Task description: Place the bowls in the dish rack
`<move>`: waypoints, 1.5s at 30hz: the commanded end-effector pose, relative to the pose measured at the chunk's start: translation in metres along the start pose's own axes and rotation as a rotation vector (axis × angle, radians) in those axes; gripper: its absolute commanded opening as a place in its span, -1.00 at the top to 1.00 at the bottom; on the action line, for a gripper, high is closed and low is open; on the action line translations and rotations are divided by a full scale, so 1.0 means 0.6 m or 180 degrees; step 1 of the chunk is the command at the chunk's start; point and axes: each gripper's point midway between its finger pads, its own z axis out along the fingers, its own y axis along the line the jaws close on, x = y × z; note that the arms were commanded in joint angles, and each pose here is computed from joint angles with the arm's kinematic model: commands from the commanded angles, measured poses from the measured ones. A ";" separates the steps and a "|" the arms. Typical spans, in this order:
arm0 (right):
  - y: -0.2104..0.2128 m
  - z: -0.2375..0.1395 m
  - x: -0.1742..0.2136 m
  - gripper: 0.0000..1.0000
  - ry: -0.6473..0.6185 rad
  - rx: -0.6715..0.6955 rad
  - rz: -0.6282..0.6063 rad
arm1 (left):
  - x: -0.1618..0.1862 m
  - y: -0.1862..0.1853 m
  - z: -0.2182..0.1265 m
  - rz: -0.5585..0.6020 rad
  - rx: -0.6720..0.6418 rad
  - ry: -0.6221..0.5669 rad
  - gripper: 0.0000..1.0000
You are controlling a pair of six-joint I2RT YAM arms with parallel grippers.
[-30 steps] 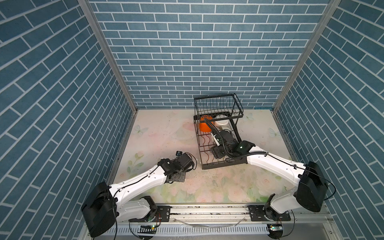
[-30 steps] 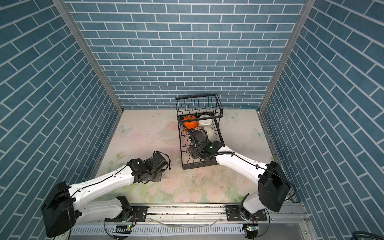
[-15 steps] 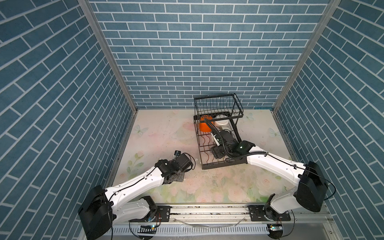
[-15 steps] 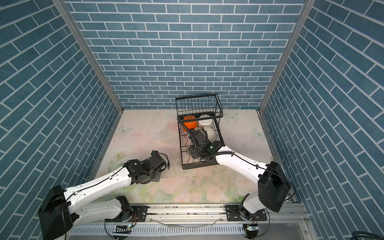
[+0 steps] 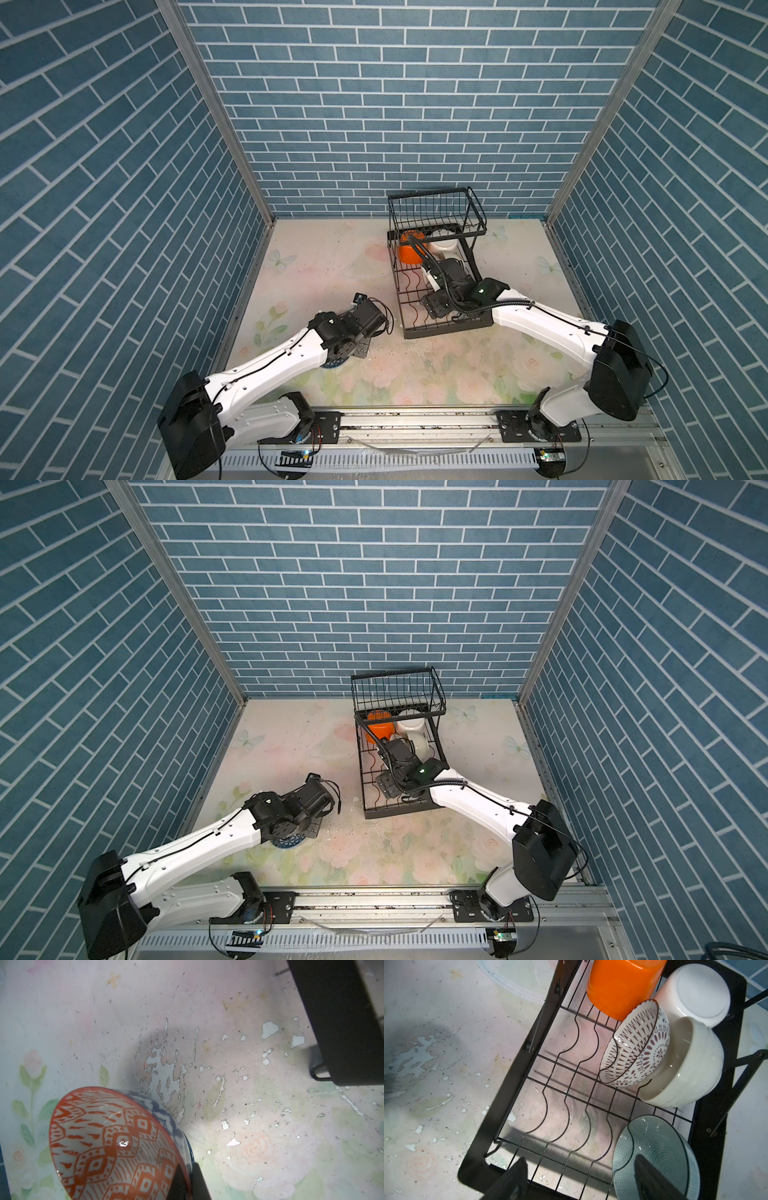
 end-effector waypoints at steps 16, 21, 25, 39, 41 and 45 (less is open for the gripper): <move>-0.005 -0.050 -0.062 -0.56 0.0123 -0.0475 0.0218 | -0.072 -0.139 -0.053 0.1667 0.0592 -0.0768 1.00; -0.001 -0.055 -0.076 -0.54 0.0147 -0.0534 0.0210 | -0.070 -0.188 -0.064 0.2253 0.0726 -0.0985 1.00; 0.010 -0.062 -0.087 -0.52 0.0165 -0.0662 0.0171 | -0.072 -0.206 -0.078 0.2518 0.0804 -0.1080 1.00; 0.056 -0.076 -0.076 -0.30 0.0457 -0.1141 0.0006 | -0.078 -0.224 -0.091 0.3084 0.0770 -0.1059 1.00; 0.067 -0.076 -0.071 -0.27 0.0522 -0.1239 -0.0050 | -0.080 -0.227 -0.091 0.3148 0.0767 -0.1047 1.00; 0.085 -0.071 -0.063 -0.25 0.0610 -0.1333 -0.0155 | -0.082 -0.233 -0.095 0.3247 0.0806 -0.1045 1.00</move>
